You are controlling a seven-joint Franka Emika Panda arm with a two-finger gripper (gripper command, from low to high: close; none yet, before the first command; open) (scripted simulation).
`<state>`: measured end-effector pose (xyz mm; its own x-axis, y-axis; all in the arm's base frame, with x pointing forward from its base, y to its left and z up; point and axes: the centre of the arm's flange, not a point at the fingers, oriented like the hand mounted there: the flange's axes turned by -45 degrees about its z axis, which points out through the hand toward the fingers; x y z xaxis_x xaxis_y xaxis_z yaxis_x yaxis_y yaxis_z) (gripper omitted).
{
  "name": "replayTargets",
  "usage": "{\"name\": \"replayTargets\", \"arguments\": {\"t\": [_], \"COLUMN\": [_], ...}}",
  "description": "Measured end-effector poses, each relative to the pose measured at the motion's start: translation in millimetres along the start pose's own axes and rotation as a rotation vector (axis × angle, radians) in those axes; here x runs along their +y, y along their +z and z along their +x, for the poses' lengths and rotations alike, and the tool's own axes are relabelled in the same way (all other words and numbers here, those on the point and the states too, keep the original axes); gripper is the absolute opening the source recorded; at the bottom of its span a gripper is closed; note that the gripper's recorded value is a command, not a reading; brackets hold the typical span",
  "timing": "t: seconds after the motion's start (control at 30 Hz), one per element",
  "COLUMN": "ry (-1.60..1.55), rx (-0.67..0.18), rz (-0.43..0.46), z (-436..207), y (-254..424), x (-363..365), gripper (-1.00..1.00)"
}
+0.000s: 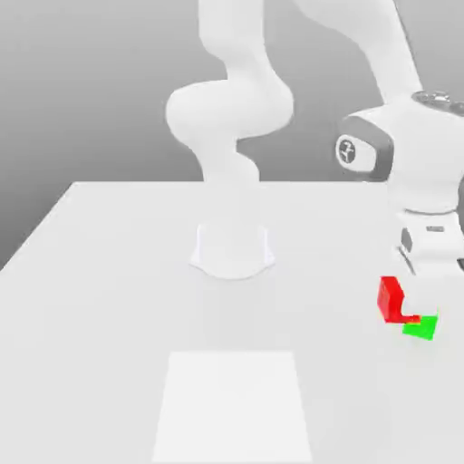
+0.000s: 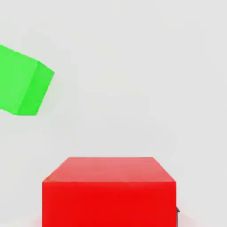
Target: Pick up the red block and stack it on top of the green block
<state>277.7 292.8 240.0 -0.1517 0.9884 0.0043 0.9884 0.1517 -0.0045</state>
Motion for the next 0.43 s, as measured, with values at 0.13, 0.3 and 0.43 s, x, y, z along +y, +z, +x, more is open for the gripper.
{"name": "replayTargets", "arguments": {"t": [0.13, 0.3, 0.43], "ry": [-0.187, -0.197, -0.198], "rx": [-0.005, -0.007, -0.006], "rz": [-0.002, -0.004, -0.004], "z": [47, 49, 48], "y": [-1, 47, 55], "x": [-45, -46, -46], "gripper": [-1.00, -1.00, 1.00]}}
